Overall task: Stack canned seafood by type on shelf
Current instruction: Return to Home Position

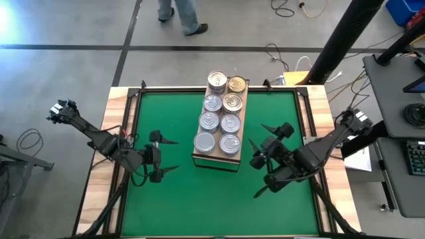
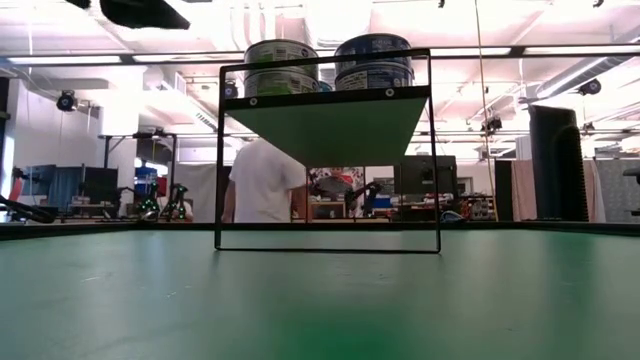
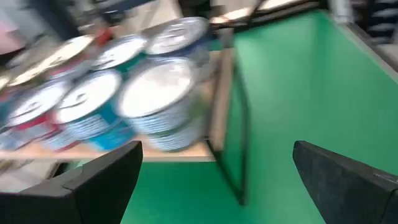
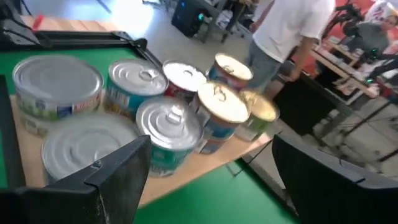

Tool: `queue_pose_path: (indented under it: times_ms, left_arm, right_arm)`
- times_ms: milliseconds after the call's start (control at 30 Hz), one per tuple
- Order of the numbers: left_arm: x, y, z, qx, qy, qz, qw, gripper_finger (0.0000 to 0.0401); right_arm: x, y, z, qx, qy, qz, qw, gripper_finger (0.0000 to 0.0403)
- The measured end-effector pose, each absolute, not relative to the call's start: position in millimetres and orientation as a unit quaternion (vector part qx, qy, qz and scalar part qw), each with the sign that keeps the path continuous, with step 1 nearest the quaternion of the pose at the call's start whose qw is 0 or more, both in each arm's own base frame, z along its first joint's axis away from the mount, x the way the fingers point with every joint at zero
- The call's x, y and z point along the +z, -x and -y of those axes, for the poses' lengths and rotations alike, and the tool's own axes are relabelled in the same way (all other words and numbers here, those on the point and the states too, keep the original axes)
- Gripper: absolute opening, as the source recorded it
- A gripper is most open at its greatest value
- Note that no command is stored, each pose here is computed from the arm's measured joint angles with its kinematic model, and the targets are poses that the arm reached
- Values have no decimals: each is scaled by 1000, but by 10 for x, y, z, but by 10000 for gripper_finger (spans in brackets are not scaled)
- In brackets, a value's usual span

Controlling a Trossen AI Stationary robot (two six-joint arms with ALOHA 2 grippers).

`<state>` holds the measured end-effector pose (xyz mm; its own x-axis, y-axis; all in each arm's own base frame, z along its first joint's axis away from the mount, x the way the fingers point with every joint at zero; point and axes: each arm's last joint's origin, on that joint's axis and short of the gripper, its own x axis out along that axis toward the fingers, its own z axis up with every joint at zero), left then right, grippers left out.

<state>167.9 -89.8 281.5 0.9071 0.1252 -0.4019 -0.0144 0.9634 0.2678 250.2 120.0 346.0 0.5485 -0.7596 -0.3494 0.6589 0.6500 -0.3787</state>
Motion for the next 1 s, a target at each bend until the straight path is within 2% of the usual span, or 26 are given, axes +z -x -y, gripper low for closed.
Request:
queue_pose_path:
  times_ms: [100,200,333,433,600,767,1000]
  left_arm:
    - [2747,-1675,876,79,-84,-210,971,400]
    - [2460,-1677,862,97,-104,-230,963,400]
    - [2166,-1665,714,182,-76,-199,960,400]
    - [1961,-1614,617,162,-48,-198,965,400]
    - [1817,-1545,451,118,5,-129,985,400]
    - [1641,-1430,251,75,64,-4,995,400]
    - [1663,-1484,132,107,51,-4,993,400]
  right_arm:
    - [3201,-2331,-1108,-401,95,-234,880,325]
    - [2957,-2171,-1003,-390,95,-236,885,324]
    - [2735,-1922,-846,-384,71,-218,894,311]
    - [2652,-1727,-730,-372,41,-205,904,285]
    - [2469,-1497,-594,-335,22,-183,924,228]
    - [2181,-1487,-596,-286,36,-129,949,150]
    - [1862,-1501,-587,-80,60,-47,994,28]
